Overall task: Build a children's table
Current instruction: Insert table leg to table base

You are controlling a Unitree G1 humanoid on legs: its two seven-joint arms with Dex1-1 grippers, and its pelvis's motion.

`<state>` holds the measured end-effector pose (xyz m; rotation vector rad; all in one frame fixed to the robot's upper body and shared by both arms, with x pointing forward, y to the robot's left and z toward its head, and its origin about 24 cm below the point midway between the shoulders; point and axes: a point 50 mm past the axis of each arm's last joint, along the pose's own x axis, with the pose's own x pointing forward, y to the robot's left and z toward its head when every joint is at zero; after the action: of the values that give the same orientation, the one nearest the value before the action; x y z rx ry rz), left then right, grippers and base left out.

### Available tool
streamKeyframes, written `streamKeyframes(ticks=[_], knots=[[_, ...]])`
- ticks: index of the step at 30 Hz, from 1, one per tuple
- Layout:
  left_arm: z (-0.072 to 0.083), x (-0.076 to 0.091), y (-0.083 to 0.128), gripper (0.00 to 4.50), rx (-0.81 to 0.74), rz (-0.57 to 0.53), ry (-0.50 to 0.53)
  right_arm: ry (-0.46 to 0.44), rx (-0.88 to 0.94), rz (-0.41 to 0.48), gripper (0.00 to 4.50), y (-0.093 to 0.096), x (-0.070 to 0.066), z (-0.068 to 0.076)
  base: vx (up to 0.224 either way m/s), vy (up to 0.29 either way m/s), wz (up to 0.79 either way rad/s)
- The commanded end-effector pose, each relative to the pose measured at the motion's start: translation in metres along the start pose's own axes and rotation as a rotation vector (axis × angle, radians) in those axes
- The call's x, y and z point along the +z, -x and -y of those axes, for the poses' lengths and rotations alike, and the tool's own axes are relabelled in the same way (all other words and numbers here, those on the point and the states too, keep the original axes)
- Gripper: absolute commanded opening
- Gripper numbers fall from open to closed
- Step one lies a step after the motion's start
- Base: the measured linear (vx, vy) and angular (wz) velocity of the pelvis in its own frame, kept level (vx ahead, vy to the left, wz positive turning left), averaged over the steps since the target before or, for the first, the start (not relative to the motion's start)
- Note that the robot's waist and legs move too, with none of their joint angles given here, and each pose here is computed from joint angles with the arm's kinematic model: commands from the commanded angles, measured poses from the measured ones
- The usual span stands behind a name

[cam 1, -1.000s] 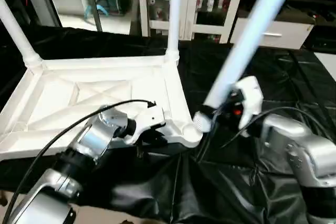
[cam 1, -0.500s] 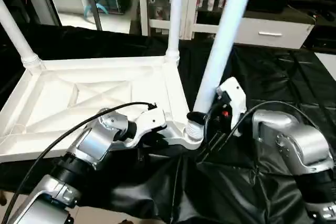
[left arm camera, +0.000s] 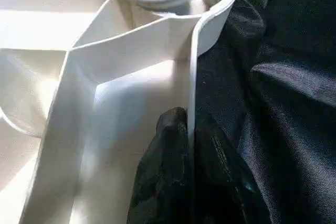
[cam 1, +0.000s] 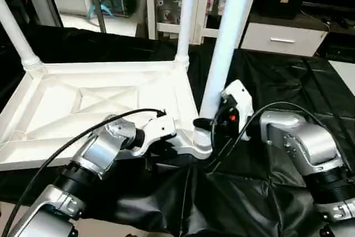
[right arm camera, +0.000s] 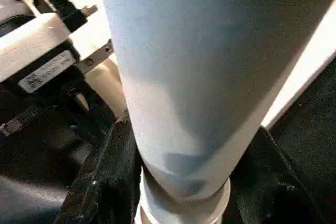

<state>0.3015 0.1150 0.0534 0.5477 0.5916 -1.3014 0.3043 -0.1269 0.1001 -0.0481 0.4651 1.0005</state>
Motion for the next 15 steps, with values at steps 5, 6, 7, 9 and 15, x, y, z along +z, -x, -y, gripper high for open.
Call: streamKeyframes(ticks=[5,6,7,9,15], knots=[[0.008,-0.011,-0.01,0.0,-0.03,0.002,0.059,-0.001,0.01,-0.108,1.89,-0.006,-0.015,0.002,0.0,0.0,0.0],[0.008,-0.011,-0.01,0.0,-0.031,0.002,0.059,-0.001,0.009,-0.109,1.89,-0.006,-0.015,0.002,0.0,0.0,0.0],[0.008,-0.011,-0.01,0.0,-0.031,0.001,0.058,0.001,0.007,-0.112,1.89,-0.006,-0.015,0.002,0.0,0.0,0.0],[0.008,-0.011,-0.01,0.0,-0.031,0.0,0.056,0.007,0.002,-0.117,1.89,-0.007,-0.016,0.003,0.0,0.0,0.0],[0.009,-0.011,-0.01,0.0,-0.038,-0.004,0.049,-0.008,0.007,-0.148,1.88,-0.012,-0.025,0.005,0.0,0.0,0.0]])
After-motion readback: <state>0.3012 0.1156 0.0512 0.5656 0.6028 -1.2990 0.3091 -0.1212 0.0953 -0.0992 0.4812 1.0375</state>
